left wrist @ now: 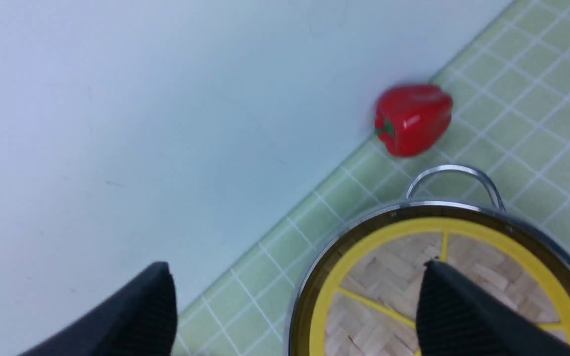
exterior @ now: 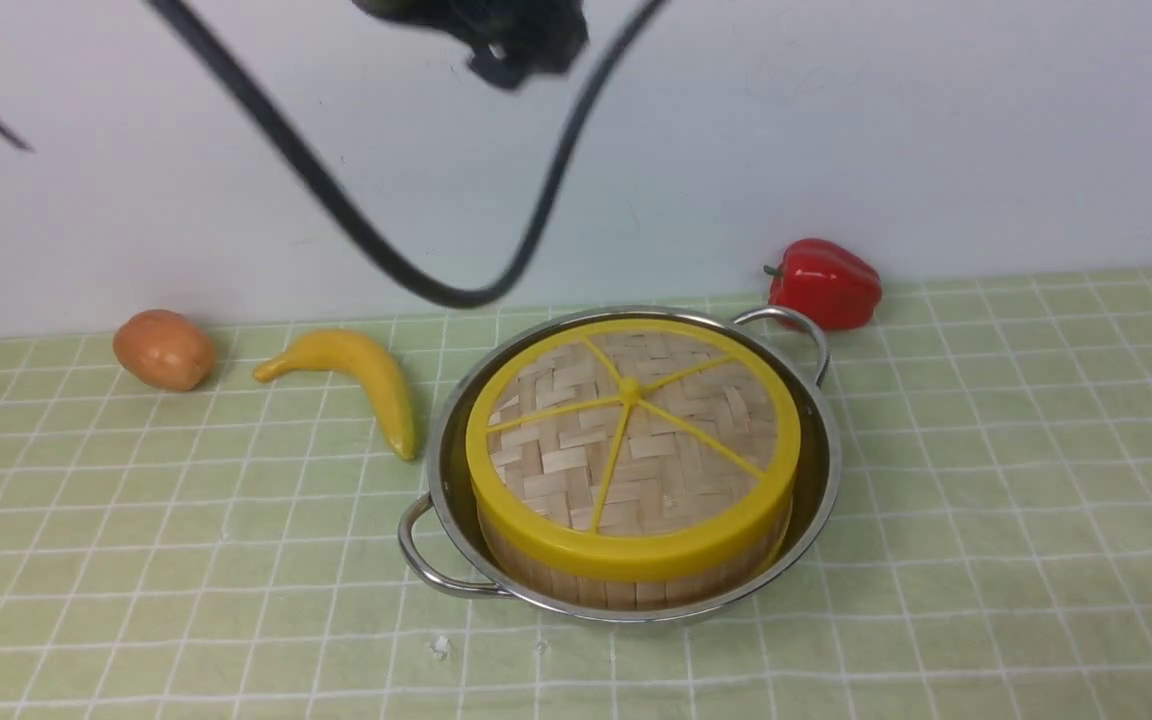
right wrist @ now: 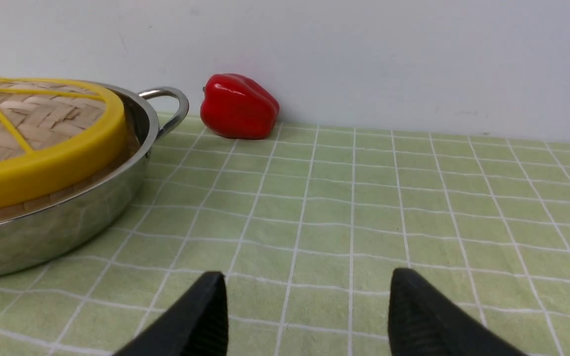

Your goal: Place the steamer in the pot on the green tablecloth, and put the lid on the steamer.

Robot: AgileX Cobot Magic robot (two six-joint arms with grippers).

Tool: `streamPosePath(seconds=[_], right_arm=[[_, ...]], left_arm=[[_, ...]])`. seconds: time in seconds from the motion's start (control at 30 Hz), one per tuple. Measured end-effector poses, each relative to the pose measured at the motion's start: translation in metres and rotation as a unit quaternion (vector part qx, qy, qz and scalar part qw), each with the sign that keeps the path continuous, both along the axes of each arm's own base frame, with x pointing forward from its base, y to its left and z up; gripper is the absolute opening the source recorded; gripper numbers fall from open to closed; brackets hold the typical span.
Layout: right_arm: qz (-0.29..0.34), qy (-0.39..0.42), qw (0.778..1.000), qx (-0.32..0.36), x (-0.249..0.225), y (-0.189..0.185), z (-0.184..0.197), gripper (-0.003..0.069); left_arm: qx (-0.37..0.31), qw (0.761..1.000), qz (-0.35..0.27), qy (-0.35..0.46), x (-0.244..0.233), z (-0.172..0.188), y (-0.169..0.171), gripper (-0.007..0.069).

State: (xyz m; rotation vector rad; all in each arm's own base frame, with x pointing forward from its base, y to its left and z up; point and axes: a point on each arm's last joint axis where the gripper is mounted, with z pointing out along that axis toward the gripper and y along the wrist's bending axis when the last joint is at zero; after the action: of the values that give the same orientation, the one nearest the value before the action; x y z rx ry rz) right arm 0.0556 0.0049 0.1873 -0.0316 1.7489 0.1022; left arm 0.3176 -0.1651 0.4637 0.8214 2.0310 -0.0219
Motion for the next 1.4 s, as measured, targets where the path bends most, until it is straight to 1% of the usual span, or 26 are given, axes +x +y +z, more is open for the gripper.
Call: streamPosePath(seconds=[0.03,0.07,0.1,0.27,0.43,0.47,0.53,0.6,0.67,0.7,0.73,0.77,0.83,0.9,1.0,1.03,1.07,1.1,1.2,1.23,1.3,1.33,1.4], right_arm=[[0.0,0.0,1.0,0.0,0.0,0.0,0.0,0.0437],[0.0,0.0,1.0,0.0,0.0,0.0,0.0,0.0437],[0.0,0.0,1.0,0.0,0.0,0.0,0.0,0.0437],[0.0,0.0,1.0,0.0,0.0,0.0,0.0,0.0437],[0.0,0.0,1.0,0.0,0.0,0.0,0.0,0.0437],[0.0,0.0,1.0,0.0,0.0,0.0,0.0,0.0437],[0.0,0.0,1.0,0.0,0.0,0.0,0.0,0.0437],[0.0,0.0,1.0,0.0,0.0,0.0,0.0,0.0437],[0.0,0.0,1.0,0.0,0.0,0.0,0.0,0.0437],[0.0,0.0,1.0,0.0,0.0,0.0,0.0,0.0437],[0.0,0.0,1.0,0.0,0.0,0.0,0.0,0.0437],[0.0,0.0,1.0,0.0,0.0,0.0,0.0,0.0437],[0.0,0.0,1.0,0.0,0.0,0.0,0.0,0.0437],[0.0,0.0,1.0,0.0,0.0,0.0,0.0,0.0437],[0.0,0.0,1.0,0.0,0.0,0.0,0.0,0.0437],[0.0,0.0,1.0,0.0,0.0,0.0,0.0,0.0437],[0.0,0.0,1.0,0.0,0.0,0.0,0.0,0.0437],[0.0,0.0,1.0,0.0,0.0,0.0,0.0,0.0437],[0.0,0.0,1.0,0.0,0.0,0.0,0.0,0.0437],[0.0,0.0,1.0,0.0,0.0,0.0,0.0,0.0437],[0.0,0.0,1.0,0.0,0.0,0.0,0.0,0.0437],[0.0,0.0,1.0,0.0,0.0,0.0,0.0,0.0437],[0.0,0.0,1.0,0.0,0.0,0.0,0.0,0.0437]], left_arm=[[-0.005,1.0,0.0,-0.01,-0.003,0.005,0.002,0.0565],[-0.006,1.0,0.0,-0.012,-0.004,0.006,0.002,0.0565],[-0.013,1.0,-0.001,-0.026,-0.008,0.013,0.004,0.0525],[-0.029,0.998,-0.004,-0.06,-0.01,0.022,0.005,0.0421],[-0.033,0.997,-0.005,-0.064,-0.015,0.024,0.008,0.0321],[-0.036,0.997,-0.003,-0.067,-0.023,0.026,0.013,0.0291],[-0.039,0.997,0.0,-0.063,-0.029,0.025,0.019,0.027],[-0.056,0.997,0.018,-0.057,-0.05,0.022,0.043,0.0223],[-0.083,0.993,0.054,-0.064,-0.07,0.017,0.075,0.0186],[-0.085,0.993,0.059,-0.061,-0.07,0.012,0.077,0.0183],[-0.108,0.987,0.098,-0.068,-0.083,0.0,0.102,0.0164],[-0.115,0.986,0.102,-0.067,-0.085,-0.002,0.104,0.0157],[-0.152,0.969,0.175,-0.088,-0.109,-0.026,0.14,0.014],[-0.177,0.95,0.24,-0.097,-0.133,-0.063,0.164,0.0137],[-0.195,0.919,0.315,-0.136,-0.174,-0.114,0.183,0.0137],[-0.194,0.912,0.329,-0.147,-0.187,-0.131,0.185,0.0137],[-0.195,0.912,0.329,-0.15,-0.19,-0.135,0.184,0.0137],[-0.195,0.903,0.343,-0.17,-0.21,-0.164,0.184,0.0137],[-0.189,0.896,0.346,-0.203,-0.233,-0.203,0.181,0.0138],[-0.186,0.895,0.345,-0.212,-0.239,-0.215,0.18,0.0138],[-0.182,0.895,0.345,-0.217,-0.244,-0.226,0.179,0.0139],[-0.174,0.896,0.343,-0.222,-0.25,-0.242,0.178,0.0146],[-0.164,0.898,0.341,-0.224,-0.255,-0.26,0.177,0.0149]])
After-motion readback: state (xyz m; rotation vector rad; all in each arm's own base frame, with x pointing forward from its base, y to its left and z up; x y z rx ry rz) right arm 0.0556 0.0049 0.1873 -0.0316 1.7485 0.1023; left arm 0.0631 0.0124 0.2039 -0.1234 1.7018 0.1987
